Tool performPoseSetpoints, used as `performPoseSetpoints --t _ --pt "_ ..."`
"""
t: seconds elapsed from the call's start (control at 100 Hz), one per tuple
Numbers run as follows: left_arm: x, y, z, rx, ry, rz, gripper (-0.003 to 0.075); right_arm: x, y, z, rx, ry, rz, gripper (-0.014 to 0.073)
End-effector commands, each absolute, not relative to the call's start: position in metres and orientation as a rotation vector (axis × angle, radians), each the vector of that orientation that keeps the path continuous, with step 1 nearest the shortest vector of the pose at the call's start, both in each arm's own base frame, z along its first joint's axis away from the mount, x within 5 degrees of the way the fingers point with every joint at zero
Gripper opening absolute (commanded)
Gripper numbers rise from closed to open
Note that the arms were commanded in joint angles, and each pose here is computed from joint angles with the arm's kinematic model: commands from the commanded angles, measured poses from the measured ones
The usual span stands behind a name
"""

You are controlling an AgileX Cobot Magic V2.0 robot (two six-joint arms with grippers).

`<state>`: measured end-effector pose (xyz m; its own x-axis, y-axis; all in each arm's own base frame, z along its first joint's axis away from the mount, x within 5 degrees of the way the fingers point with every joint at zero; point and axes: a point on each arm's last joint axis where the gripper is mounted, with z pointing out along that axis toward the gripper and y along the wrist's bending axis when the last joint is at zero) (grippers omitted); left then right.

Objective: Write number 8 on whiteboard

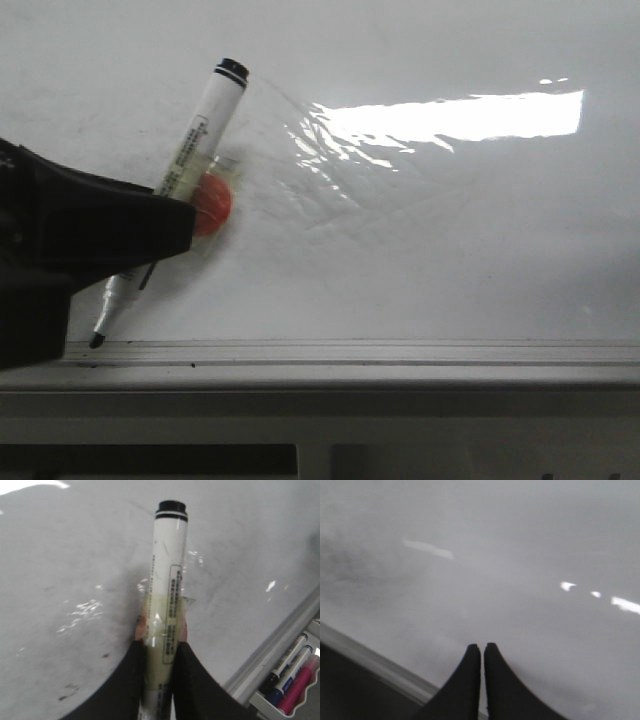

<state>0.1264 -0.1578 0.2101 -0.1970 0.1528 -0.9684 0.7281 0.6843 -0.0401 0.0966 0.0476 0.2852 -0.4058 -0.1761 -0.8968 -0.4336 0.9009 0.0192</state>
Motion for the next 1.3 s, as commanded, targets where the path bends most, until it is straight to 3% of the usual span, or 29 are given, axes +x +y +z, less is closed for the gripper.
performPoseSetpoints --t 0.0,0.07,0.14,0.36,0.67,0.76,0.95,1.14,1.29 --pt "0.126 -0.166 0.229 0.786 1.548 -0.626 -0.002 0.108 0.073 0.312 -0.578 1.924 0.386 0.0135" --pt "0.121 -0.171 0.232 0.903 1.452 -0.605 -0.002 0.112 0.096 0.321 -0.703 1.919 0.455 0.0262" --pt "0.118 -0.173 0.234 0.99 1.361 -0.57 -0.002 0.113 0.117 0.331 -0.797 1.899 0.51 0.0333" --pt "0.117 -0.175 0.238 1.029 1.27 -0.539 -0.002 0.128 0.165 0.349 -0.92 1.896 0.563 0.0332" --pt "0.116 -0.175 0.24 1.038 1.223 -0.513 -0.002 0.144 0.186 0.338 -0.939 1.959 0.549 0.033" --pt "0.116 -0.175 0.24 1.047 1.216 -0.513 -0.002 0.145 0.187 0.338 -0.938 1.959 0.551 0.0259" --pt "0.115 -0.176 0.24 1.055 1.209 -0.509 -0.002 0.145 0.188 0.339 -0.925 1.955 0.566 -0.0074" --pt "0.116 -0.176 0.24 1.054 1.209 -0.509 0.0013 0.145 0.188 0.34 -0.919 1.94 0.571 -0.0069" --pt "0.116 -0.176 0.24 1.055 1.211 -0.509 0.0194 0.145 0.188 0.341 -0.913 1.928 0.576 -0.0069"
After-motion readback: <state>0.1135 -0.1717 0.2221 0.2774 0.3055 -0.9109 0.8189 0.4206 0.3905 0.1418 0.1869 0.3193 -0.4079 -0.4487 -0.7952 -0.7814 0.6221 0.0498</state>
